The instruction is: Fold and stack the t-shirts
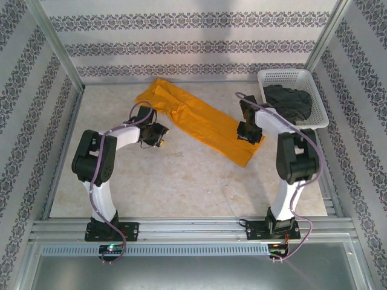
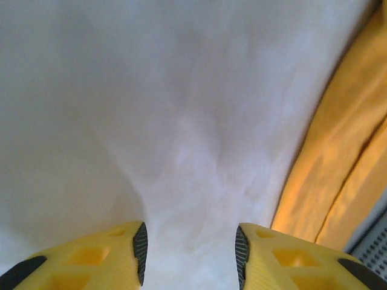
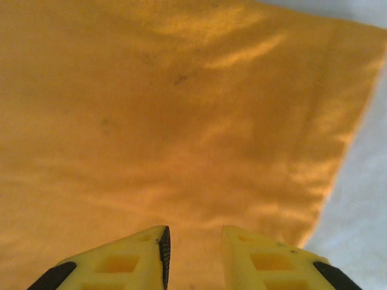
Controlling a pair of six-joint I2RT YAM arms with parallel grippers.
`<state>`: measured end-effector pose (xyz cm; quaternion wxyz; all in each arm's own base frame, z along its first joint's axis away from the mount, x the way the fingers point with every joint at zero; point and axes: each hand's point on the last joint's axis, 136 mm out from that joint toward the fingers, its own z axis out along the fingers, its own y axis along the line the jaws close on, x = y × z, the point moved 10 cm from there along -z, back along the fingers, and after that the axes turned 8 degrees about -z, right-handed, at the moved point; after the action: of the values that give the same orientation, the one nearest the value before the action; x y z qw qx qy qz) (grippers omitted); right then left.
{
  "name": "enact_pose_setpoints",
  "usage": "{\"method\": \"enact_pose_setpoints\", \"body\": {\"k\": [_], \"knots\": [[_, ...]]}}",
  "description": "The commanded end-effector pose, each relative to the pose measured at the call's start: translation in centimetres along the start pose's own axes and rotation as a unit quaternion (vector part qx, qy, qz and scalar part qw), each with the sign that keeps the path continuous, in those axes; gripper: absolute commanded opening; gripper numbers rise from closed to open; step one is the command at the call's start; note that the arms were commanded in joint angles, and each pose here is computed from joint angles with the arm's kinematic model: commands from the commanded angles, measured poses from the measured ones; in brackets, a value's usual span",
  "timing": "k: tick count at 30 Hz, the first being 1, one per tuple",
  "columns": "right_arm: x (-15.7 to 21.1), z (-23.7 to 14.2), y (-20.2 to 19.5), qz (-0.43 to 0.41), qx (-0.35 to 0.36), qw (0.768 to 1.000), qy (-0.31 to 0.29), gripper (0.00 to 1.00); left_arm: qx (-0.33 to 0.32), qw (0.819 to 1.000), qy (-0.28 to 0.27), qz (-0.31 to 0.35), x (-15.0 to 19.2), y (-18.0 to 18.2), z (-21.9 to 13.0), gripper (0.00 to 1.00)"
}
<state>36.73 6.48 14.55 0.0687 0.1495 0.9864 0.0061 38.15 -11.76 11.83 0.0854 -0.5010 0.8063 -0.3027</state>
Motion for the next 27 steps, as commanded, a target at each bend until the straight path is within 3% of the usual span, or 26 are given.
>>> {"method": "enact_pose_setpoints", "body": {"k": [1, 4, 8, 15, 20, 23, 27], "knots": [[0.8, 1.9, 0.9, -0.034, 0.034, 0.995, 0.082, 0.31, 0.054, 0.998, -0.013, 0.001, 0.8, -0.5, -3.1, 0.43], [2.7, 3.4, 2.3, -0.058, 0.045, 0.988, 0.133, 0.31, 0.049, 0.998, -0.031, 0.0, 0.0, 0.7, -5.2, 0.43], [6.8, 3.7, 3.6, -0.084, 0.057, 0.982, 0.158, 0.31, 0.036, 0.998, -0.059, 0.004, -2.1, 1.9, -8.1, 0.43], [15.4, 3.7, 7.0, -0.108, 0.006, 0.975, 0.195, 0.3, 0.023, 0.996, -0.089, -0.008, -5.4, 3.9, -10.7, 0.43], [20.4, 3.0, 14.2, -0.124, -0.09, 0.964, 0.215, 0.31, 0.02, 0.998, -0.061, -0.01, -6.5, 4.9, -9.2, 0.43], [21.3, 1.6, 17.8, -0.137, -0.135, 0.957, 0.216, 0.32, 0.035, 0.999, -0.035, -0.008, -6.9, 4.4, -7.3, 0.42], [20.1, -0.7, 17.6, -0.124, -0.144, 0.964, 0.188, 0.37, 0.048, 0.999, -0.018, 0.006, -7.5, 2.1, -5.2, 0.42]]}}
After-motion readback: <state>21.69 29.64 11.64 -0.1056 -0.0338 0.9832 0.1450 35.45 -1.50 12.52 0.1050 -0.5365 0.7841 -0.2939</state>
